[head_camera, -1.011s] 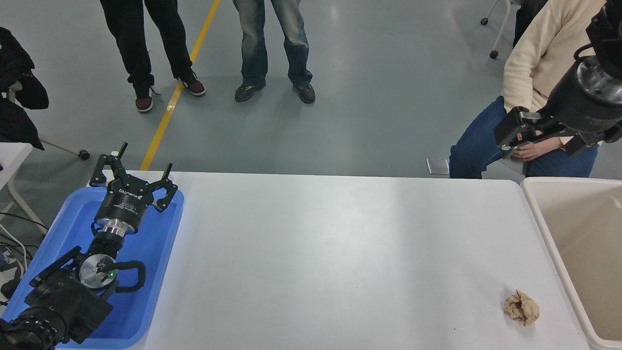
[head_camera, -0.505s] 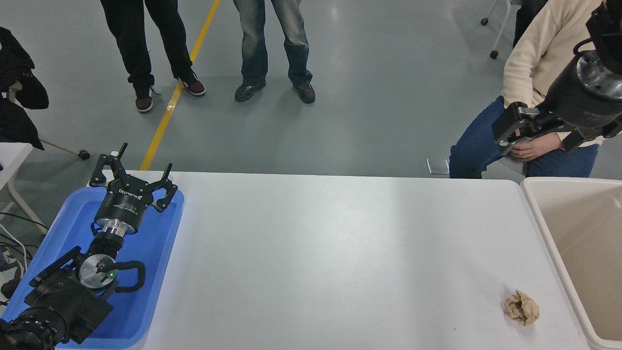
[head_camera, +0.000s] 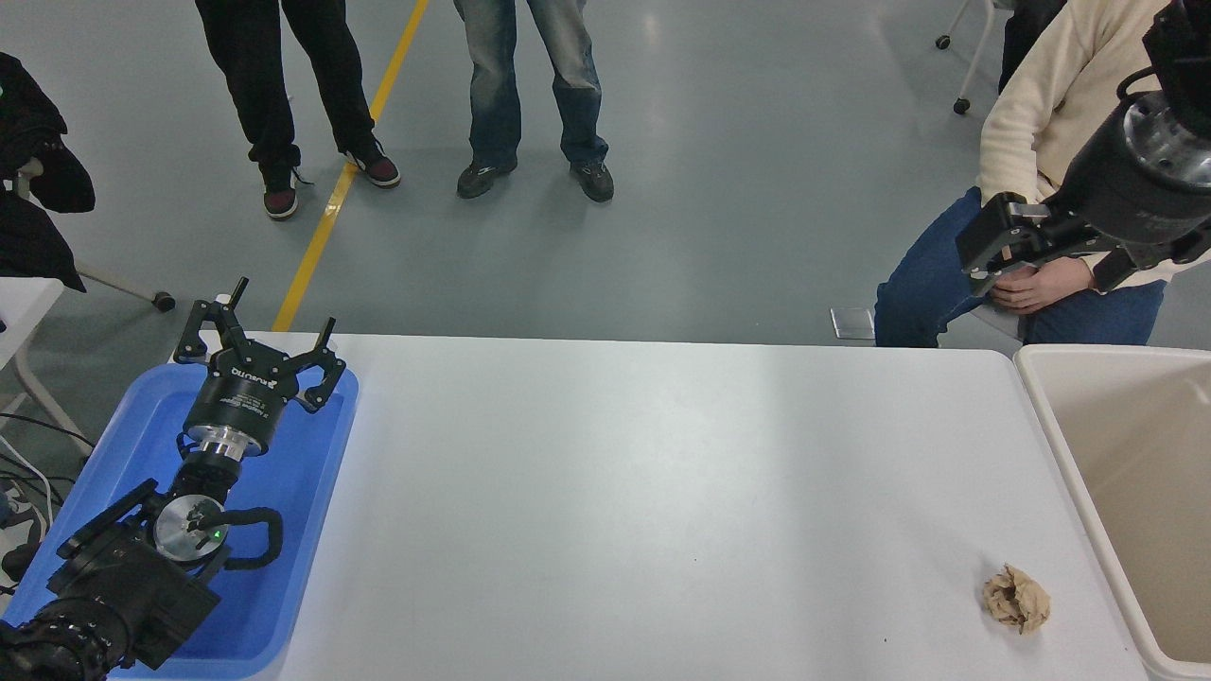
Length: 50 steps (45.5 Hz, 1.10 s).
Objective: Pick up paper ball place in dustbin
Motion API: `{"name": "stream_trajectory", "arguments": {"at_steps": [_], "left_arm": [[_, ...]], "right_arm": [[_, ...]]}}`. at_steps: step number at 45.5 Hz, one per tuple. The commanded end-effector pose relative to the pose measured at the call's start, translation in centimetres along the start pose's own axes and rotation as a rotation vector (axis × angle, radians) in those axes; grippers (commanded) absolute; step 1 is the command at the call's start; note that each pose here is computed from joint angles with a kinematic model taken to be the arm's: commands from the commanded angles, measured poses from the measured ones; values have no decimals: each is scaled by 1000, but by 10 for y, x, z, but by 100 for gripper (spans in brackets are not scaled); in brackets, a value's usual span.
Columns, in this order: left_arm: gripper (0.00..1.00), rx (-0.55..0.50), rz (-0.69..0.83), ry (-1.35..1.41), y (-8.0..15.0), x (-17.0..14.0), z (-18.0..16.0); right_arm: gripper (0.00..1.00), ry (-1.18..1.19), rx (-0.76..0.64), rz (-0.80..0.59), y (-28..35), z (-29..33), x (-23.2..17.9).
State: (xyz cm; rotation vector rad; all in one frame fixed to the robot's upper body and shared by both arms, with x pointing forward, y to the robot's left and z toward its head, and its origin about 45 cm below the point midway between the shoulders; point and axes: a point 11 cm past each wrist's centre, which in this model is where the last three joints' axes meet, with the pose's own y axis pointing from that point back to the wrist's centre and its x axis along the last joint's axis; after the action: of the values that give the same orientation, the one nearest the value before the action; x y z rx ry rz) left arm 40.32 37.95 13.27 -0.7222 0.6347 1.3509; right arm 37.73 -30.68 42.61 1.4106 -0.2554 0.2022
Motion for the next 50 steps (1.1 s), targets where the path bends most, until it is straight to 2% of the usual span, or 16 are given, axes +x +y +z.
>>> {"name": "stream_trajectory", "arguments": {"at_steps": [1, 14, 33, 40, 50], "left_arm": [[100, 2, 0, 1, 0, 0, -1], [100, 1, 0, 0, 0, 0, 0], [100, 0, 0, 0, 0, 0, 0], [100, 0, 0, 0, 0, 0, 0], [100, 0, 0, 0, 0, 0, 0]], "right_arm": [[100, -10, 7, 56, 21, 2, 8], [100, -26, -8, 3, 3, 11, -1], [100, -61, -10, -287, -101, 28, -63], [100, -97, -25, -181, -147, 37, -75], [100, -56, -46, -175, -204, 47, -116]]}}
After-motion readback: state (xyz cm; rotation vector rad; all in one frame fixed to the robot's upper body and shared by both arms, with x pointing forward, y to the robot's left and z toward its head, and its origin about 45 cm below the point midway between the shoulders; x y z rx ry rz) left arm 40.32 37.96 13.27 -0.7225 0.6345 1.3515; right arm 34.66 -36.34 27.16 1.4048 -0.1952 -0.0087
